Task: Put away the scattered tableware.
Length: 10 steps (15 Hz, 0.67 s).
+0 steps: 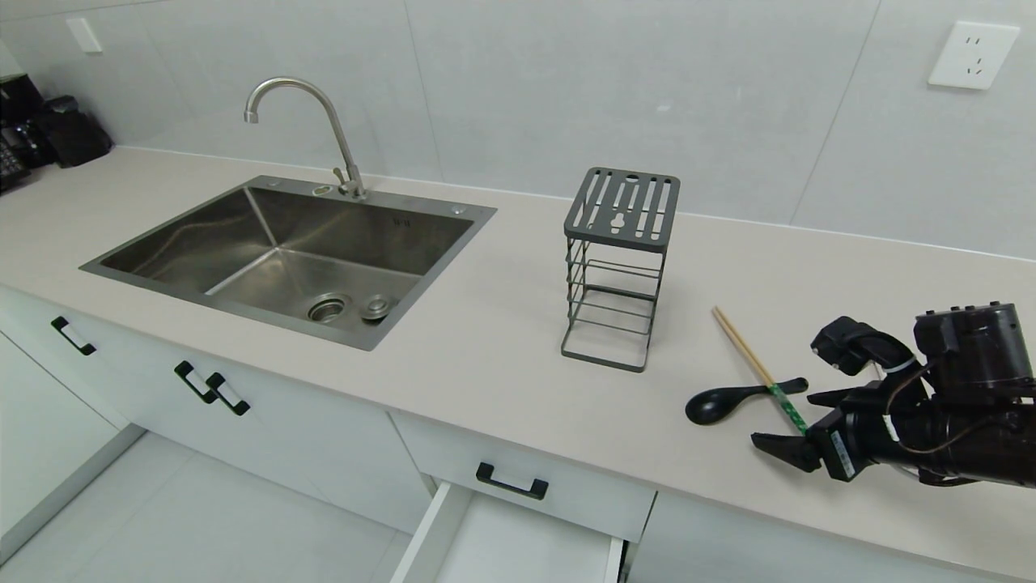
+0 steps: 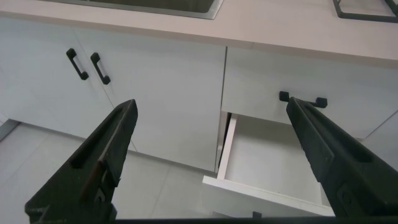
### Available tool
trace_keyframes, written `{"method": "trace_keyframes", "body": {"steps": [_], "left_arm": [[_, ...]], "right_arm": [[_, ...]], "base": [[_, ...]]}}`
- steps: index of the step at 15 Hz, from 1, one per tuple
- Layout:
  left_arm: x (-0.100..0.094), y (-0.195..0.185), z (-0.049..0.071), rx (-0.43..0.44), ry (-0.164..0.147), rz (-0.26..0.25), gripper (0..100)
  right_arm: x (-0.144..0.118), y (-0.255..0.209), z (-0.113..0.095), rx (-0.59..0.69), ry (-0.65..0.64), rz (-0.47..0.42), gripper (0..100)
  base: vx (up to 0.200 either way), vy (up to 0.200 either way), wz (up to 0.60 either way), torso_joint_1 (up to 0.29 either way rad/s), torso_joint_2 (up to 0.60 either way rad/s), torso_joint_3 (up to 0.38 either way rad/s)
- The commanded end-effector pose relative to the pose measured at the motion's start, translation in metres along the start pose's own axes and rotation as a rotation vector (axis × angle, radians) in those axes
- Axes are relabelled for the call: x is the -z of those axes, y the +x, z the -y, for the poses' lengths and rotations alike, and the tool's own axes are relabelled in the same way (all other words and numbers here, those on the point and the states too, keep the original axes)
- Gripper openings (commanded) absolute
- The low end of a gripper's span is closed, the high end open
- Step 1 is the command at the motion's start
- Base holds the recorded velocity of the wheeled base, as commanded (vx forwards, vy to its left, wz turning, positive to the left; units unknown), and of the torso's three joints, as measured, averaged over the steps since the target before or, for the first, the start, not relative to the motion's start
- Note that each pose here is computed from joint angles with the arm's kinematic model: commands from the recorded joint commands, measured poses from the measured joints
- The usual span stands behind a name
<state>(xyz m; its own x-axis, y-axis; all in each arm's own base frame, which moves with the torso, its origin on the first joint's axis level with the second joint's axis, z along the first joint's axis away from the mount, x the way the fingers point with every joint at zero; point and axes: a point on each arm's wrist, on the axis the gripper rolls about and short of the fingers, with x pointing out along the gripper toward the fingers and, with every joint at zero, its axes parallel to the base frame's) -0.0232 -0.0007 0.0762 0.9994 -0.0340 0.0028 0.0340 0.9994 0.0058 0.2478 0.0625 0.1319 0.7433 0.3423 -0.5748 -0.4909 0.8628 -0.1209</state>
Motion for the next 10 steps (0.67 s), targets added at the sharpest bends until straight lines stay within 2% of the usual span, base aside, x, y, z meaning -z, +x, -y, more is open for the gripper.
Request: {"method": "trace_keyframes", "body": {"steps": [1, 10], "left_arm": [[0.0, 0.0, 0.0, -0.002, 0.0, -0.001, 100], [0.0, 0.0, 0.0, 0.0, 0.0, -0.001, 100]], "right_arm": [[-0.002, 0.011, 0.003, -0.002, 0.004, -0.014, 100], [-0.005, 0.024, 0.01, 0.014, 0.013, -0.014, 100]], "base": [[0.0, 0.0, 0.0, 0.0, 0.0, 0.0], [0.0, 0.0, 0.0, 0.0, 0.0, 0.0]]}}
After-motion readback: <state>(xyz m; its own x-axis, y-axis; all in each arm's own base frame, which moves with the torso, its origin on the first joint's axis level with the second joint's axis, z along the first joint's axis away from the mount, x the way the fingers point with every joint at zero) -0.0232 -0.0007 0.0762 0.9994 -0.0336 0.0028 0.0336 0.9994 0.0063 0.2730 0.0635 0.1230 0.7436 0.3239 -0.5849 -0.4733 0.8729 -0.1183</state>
